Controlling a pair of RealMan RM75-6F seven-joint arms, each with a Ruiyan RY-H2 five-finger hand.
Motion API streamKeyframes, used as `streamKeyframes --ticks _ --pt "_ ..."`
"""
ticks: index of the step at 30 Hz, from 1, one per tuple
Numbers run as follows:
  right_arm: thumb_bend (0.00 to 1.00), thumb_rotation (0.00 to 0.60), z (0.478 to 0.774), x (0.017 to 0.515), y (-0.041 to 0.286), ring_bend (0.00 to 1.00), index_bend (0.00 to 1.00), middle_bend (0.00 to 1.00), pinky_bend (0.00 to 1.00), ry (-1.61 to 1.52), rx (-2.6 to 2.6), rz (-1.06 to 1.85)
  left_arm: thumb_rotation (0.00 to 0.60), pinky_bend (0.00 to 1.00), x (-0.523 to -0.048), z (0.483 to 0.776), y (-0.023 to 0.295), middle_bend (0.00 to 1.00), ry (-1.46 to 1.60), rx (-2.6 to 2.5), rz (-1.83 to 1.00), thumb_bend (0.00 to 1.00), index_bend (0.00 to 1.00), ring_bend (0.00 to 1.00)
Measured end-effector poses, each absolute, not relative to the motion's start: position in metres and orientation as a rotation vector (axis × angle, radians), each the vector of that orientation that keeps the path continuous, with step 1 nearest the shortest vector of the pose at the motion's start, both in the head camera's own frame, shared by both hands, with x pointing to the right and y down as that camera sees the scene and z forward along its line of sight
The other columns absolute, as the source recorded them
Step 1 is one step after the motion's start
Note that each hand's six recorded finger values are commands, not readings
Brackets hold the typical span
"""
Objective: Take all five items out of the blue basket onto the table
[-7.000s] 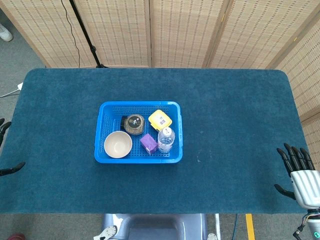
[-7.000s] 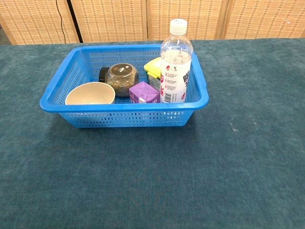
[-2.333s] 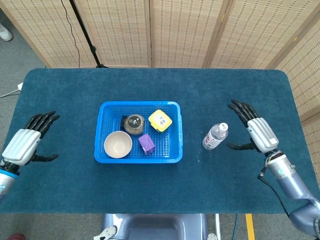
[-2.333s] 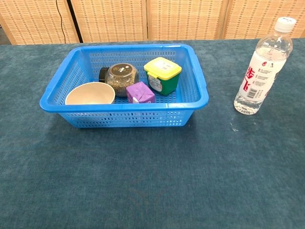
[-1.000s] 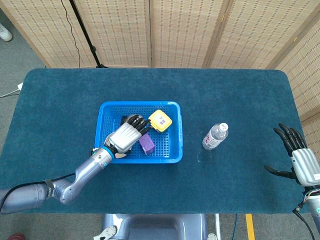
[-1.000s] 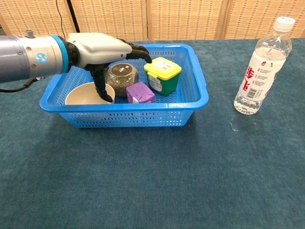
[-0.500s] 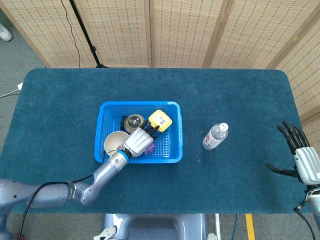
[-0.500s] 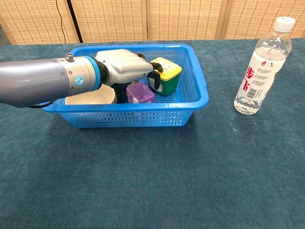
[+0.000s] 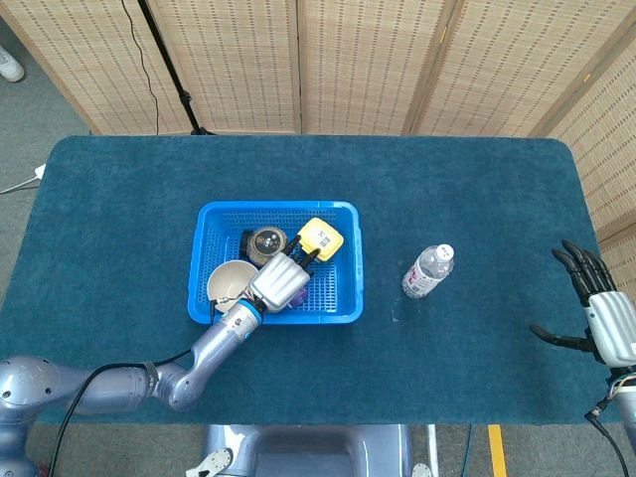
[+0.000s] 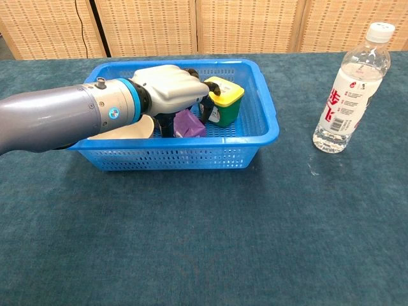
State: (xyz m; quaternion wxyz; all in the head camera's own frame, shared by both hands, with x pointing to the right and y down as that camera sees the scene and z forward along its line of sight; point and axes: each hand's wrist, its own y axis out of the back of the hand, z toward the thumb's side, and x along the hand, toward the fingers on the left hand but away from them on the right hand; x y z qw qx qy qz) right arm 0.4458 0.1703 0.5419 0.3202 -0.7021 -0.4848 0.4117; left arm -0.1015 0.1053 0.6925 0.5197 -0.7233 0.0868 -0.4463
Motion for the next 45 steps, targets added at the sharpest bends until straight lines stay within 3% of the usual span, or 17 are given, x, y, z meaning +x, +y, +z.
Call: streamKeyframes --ticks 16,22,29,34,41,44,45 --pt "0.00 0.600 0.537 0.441 0.174 0.00 0.00 0.00 0.00 -1.269 -1.864 1.056 0.600 0.00 -0.135 0.608 0.072 0.35 0.448 -1.738 -0.963 0.32 0.56 0.35" --pt "0.00 0.600 0.536 0.437 0.176 0.00 0.00 0.00 0.00 -1.258 -1.874 1.045 0.600 0.00 -0.172 0.578 0.051 0.35 0.560 -1.706 -0.976 0.32 0.56 0.35" --pt "0.00 0.600 0.534 0.433 0.179 0.00 0.00 0.00 0.00 -1.250 -1.886 1.028 0.600 0.00 -0.255 0.553 0.028 0.35 0.709 -1.645 -1.073 0.32 0.56 0.35" --pt "0.00 0.600 0.534 0.428 0.182 0.00 0.00 0.00 0.00 -1.232 -1.903 1.020 0.600 0.00 -0.319 0.557 0.023 0.35 0.804 -1.628 -1.179 0.32 0.56 0.35" --pt "0.00 0.600 0.536 0.423 0.184 0.00 0.00 0.00 0.00 -1.210 -1.918 1.020 0.600 0.00 -0.412 0.592 0.031 0.35 0.835 -1.586 -1.383 0.32 0.56 0.34" --pt "0.00 0.600 0.537 0.420 0.185 0.00 0.00 0.00 0.00 -1.199 -1.927 1.019 0.600 0.00 -0.433 0.616 0.041 0.27 0.834 -1.600 -1.450 0.29 0.43 0.23" --pt "0.00 0.600 0.537 0.419 0.185 0.00 0.00 0.00 0.00 -1.196 -1.928 1.019 0.600 0.00 -0.437 0.624 0.045 0.18 0.833 -1.610 -1.466 0.27 0.31 0.14"
